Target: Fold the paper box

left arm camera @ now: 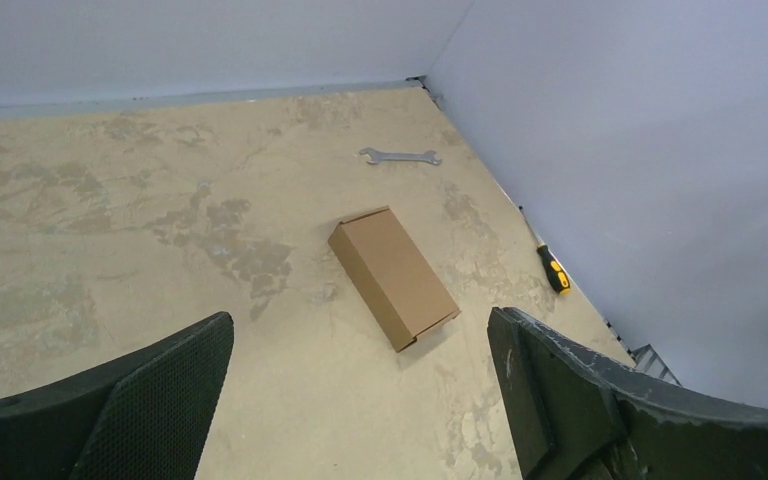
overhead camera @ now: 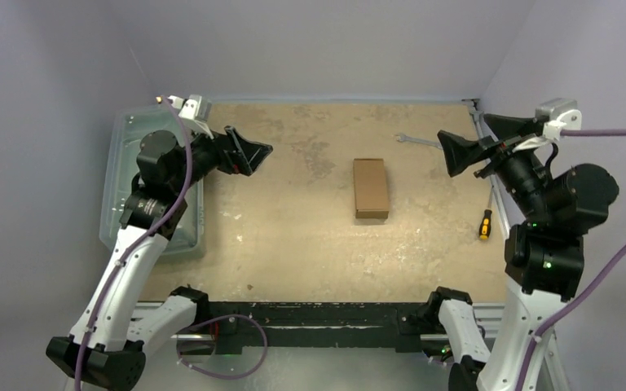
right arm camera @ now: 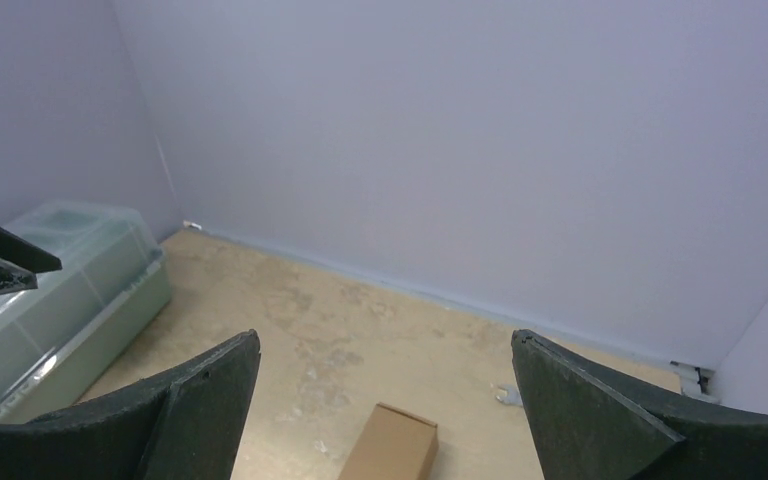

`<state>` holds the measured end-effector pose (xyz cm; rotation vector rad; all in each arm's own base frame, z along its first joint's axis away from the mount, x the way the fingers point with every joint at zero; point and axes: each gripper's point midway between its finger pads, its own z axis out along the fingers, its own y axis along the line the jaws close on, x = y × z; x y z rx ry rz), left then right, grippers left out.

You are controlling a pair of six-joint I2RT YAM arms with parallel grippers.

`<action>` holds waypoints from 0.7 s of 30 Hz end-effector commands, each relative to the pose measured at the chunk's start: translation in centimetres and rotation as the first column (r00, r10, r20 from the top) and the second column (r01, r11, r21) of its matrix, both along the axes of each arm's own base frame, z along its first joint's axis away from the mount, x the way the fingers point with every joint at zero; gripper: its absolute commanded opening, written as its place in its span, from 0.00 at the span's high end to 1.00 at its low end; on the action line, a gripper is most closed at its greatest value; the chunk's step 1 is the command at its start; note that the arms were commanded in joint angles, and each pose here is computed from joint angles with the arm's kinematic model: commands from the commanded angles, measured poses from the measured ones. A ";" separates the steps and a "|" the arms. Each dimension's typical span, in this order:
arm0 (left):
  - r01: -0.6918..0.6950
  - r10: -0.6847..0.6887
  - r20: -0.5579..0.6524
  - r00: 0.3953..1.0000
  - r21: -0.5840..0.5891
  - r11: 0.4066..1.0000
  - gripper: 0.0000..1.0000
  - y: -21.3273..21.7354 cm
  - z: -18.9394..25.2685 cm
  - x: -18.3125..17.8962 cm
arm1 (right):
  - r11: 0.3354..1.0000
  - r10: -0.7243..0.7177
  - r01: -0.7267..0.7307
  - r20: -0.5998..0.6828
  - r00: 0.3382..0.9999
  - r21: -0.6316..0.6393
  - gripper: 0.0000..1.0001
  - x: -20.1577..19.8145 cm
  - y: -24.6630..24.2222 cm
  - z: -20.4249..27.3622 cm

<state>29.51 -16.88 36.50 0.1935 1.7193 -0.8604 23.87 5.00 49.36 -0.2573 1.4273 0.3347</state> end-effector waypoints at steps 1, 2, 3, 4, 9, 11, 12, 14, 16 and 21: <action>0.005 -0.005 0.042 0.999 0.001 1.000 0.01 0.4 1.6 -1.6 | 0.997 -0.032 0.034 -0.028 0.999 0.063 0.01 -1.2 -0.1 0.0; 0.002 -0.002 0.044 0.999 -0.004 1.000 0.01 0.5 1.8 -1.9 | 0.998 -0.033 0.034 -0.022 0.999 0.062 0.01 -1.6 0.0 0.0; 0.003 -0.003 0.045 0.999 -0.009 1.000 0.01 0.5 2.0 -2.1 | 0.998 -0.029 0.030 -0.014 0.999 0.060 0.01 -1.8 0.1 0.1; 0.007 -0.006 0.045 0.999 -0.019 1.000 0.01 0.5 2.2 -2.4 | 0.998 -0.033 0.033 -0.008 0.999 0.062 0.01 -2.1 0.1 0.2; 0.047 -0.044 0.046 0.998 -0.077 0.996 0.01 0.0 3.7 -3.8 | 0.998 -0.029 0.029 0.004 1.000 0.061 0.01 -2.5 0.3 0.1; 0.043 -0.039 0.053 0.998 -0.085 0.995 0.01 0.1 4.2 -4.0 | 0.998 -0.039 0.039 0.001 0.999 0.055 0.01 -2.4 0.1 -0.1; 0.039 -0.034 0.055 0.998 -0.085 0.996 0.01 0.2 4.3 -4.1 | 0.998 -0.042 0.042 -0.003 0.999 0.051 0.01 -2.4 0.0 -0.3; 0.028 -0.024 0.049 0.999 -0.073 0.997 0.01 0.4 4.1 -4.0 | 0.997 -0.061 0.061 0.000 0.998 0.043 0.01 -2.5 -0.2 -0.2; 0.027 -0.024 0.048 0.999 -0.057 0.998 0.01 0.4 4.2 -3.9 | 0.997 -0.073 0.073 0.002 0.997 0.038 0.01 -2.7 -0.4 -0.1; 0.025 -0.023 0.046 0.999 -0.046 0.999 0.01 0.4 4.6 -3.4 | 0.996 -0.089 0.089 -0.004 0.996 0.032 0.01 -2.9 -0.6 -0.2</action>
